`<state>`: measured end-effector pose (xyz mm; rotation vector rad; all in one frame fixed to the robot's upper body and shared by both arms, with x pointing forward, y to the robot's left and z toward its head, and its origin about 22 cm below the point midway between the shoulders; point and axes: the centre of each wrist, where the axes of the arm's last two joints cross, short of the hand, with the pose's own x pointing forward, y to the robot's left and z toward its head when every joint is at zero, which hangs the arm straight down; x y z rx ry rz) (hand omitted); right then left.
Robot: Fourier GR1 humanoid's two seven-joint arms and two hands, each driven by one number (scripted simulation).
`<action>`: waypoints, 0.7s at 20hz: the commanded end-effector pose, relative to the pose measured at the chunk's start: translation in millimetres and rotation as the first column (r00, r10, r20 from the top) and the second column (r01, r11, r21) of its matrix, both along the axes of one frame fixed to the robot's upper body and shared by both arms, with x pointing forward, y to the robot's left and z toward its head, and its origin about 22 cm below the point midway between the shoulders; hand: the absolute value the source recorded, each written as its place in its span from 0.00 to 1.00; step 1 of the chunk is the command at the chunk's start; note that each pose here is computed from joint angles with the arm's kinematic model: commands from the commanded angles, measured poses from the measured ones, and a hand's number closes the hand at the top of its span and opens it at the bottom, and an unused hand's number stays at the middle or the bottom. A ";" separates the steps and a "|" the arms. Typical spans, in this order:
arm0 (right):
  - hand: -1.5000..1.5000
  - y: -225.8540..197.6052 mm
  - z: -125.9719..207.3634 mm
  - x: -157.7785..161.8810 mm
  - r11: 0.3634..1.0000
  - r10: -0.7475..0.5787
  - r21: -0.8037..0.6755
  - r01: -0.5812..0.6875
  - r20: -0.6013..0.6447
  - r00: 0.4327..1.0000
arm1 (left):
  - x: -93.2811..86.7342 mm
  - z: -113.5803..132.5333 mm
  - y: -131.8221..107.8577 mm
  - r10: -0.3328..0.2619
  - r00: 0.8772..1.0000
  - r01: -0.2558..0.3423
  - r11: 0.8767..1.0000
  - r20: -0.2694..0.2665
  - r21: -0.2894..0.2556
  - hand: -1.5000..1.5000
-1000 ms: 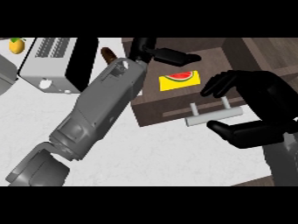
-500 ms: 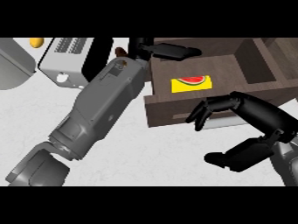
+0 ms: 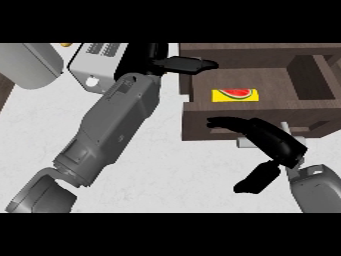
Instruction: Pick up the cup, place it into the drawer and close the drawer
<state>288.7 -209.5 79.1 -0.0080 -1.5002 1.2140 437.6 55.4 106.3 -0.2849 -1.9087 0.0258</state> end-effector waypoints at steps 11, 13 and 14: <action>1.00 -27.7 -82.0 82.3 0.980 -0.130 -0.156 0.125 -0.020 0.991 | -10.7 -35.9 58.1 -0.029 1.000 0.029 0.998 0.003 -0.058 0.00; 1.00 -17.0 -82.3 90.3 0.988 -0.138 -0.067 0.139 0.025 0.990 | -9.0 -29.0 63.9 -0.021 1.000 0.021 0.998 -0.007 -0.066 0.00; 1.00 -27.0 -78.3 95.9 0.985 -0.160 -0.061 0.162 0.032 0.987 | -16.7 -47.0 72.2 -0.028 1.000 0.029 0.996 0.006 -0.080 0.00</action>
